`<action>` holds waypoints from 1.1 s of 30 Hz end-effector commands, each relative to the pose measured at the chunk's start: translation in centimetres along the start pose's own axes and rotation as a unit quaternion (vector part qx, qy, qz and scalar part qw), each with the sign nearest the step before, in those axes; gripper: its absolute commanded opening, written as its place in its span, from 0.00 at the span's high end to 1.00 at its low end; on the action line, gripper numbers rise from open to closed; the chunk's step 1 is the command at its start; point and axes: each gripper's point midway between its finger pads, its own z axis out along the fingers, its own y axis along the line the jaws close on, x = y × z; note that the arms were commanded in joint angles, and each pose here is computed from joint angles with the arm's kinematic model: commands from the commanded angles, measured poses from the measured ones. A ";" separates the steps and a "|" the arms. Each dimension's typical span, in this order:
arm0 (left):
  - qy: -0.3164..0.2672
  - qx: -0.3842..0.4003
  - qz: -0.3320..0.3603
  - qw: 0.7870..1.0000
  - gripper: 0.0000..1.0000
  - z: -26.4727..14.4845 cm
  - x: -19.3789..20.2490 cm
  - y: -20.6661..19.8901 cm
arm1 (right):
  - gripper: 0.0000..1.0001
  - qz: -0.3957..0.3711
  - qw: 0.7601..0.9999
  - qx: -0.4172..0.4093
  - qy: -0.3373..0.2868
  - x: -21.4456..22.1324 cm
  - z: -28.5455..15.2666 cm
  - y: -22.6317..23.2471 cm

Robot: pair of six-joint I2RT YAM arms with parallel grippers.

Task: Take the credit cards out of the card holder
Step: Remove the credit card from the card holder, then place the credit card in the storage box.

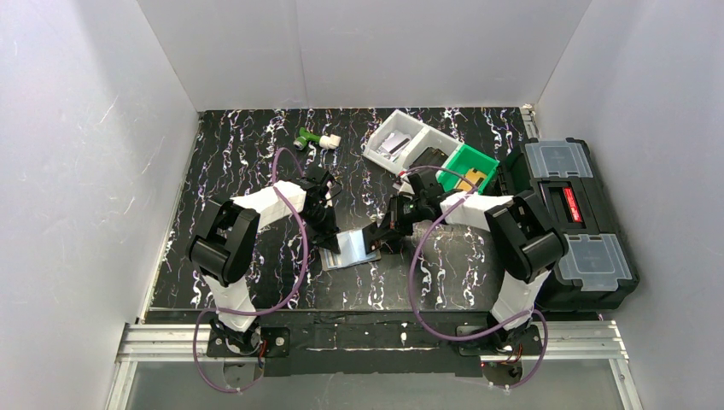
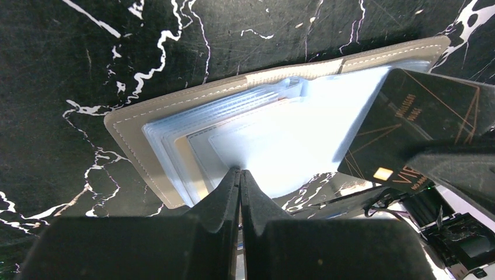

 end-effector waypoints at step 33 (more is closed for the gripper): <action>-0.112 0.019 0.096 0.989 0.33 -9.7 -1.7 -2.5 | 0.99 0.018 0.963 0.060 -0.262 -15.2 -16.1 4.5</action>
